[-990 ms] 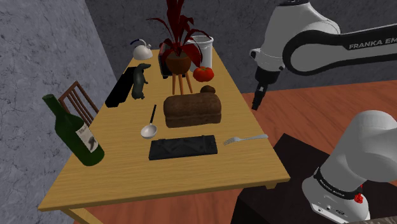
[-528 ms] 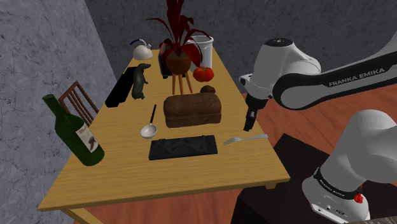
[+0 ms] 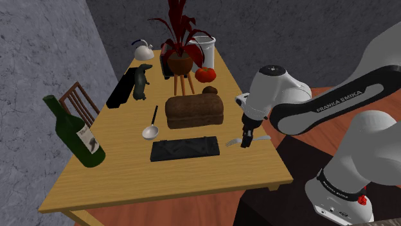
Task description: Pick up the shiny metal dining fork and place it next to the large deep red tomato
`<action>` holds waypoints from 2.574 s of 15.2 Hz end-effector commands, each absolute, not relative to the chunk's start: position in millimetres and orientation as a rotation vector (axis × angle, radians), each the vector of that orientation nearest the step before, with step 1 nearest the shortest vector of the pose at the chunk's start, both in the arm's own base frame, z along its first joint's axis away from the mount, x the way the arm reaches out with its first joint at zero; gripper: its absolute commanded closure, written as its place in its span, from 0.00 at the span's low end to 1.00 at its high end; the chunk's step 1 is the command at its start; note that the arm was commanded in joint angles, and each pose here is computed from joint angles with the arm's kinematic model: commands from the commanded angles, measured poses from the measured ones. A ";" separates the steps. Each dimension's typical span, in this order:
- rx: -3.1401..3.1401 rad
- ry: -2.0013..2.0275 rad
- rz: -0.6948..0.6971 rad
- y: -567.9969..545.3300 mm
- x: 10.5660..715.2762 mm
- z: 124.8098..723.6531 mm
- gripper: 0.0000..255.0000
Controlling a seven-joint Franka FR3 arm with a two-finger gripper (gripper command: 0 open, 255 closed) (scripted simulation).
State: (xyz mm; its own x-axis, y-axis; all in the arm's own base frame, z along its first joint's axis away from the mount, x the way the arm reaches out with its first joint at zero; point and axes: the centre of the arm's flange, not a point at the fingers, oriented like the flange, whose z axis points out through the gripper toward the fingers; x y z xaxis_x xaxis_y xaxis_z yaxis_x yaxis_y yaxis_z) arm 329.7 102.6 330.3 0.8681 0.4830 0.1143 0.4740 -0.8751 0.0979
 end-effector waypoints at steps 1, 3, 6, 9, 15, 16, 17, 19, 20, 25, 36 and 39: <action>2.972 0.764 0.211 103.4 332.8 318.8 0.00; 2.972 0.764 0.211 103.1 334.3 308.3 0.00; 2.972 0.764 0.211 102.8 335.6 300.1 0.00; 2.972 0.764 0.211 102.8 335.6 300.1 0.00; 2.972 0.764 0.211 102.8 335.6 300.2 1.00; 2.972 0.764 0.211 102.8 335.5 300.2 1.00; 2.972 0.764 0.211 102.8 335.5 300.1 1.00; 2.972 0.764 0.211 102.9 335.5 300.2 1.00; 2.972 0.764 0.211 102.8 335.6 300.2 1.00; 2.972 0.764 0.211 102.8 335.6 316.0 1.00; 2.972 0.764 0.211 102.8 335.6 374.0 1.00; 2.972 0.764 0.211 102.8 335.6 389.9 1.00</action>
